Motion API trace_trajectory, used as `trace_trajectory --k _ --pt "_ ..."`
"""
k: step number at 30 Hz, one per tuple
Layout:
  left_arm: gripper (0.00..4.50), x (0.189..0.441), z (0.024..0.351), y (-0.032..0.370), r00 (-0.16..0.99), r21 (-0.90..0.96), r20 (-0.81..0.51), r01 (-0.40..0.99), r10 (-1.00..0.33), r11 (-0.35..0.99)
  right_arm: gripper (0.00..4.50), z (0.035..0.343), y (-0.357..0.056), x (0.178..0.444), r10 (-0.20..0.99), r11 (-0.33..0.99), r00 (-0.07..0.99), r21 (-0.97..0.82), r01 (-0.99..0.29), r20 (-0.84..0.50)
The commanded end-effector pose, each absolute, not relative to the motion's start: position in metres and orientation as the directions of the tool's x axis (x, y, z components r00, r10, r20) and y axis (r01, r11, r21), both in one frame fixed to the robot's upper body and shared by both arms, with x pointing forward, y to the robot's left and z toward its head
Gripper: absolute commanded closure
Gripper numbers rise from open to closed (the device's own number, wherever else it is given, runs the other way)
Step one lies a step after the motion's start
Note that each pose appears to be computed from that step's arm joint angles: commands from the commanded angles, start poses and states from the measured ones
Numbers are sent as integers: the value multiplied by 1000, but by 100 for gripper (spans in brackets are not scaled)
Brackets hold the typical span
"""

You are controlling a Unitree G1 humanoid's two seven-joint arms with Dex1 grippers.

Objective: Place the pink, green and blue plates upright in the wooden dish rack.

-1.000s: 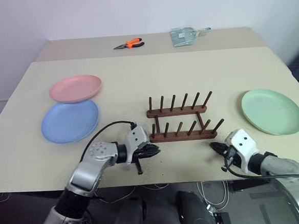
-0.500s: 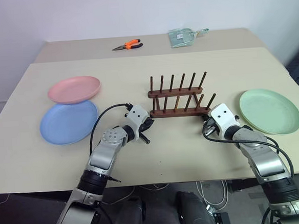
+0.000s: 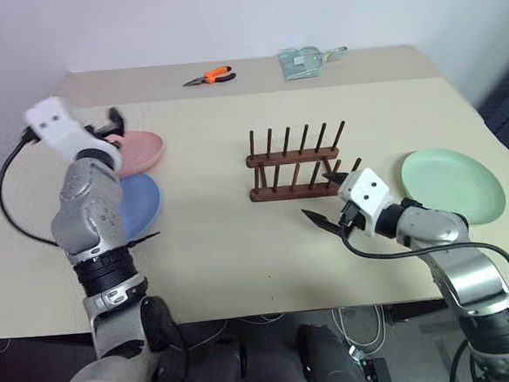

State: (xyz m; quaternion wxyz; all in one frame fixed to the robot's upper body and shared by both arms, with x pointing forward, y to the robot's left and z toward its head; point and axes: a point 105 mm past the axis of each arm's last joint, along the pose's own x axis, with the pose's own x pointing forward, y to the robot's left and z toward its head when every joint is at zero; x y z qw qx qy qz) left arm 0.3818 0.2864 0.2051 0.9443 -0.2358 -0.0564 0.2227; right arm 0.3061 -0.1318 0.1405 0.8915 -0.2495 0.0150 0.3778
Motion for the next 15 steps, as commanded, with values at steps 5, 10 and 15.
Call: trace_trajectory --k 5,10,15 --pt "34 370 185 302 867 -741 -171 -426 468 519 5 147 -120 309 708 551 682 -459 -697 -186" --pt "34 391 167 295 922 -828 -226 -352 315 436 5 153 -121 308 705 563 693 -477 -675 -149" --pt "273 401 161 291 941 -847 -227 -318 251 426 5 157 -129 305 679 578 722 -507 -640 -137"
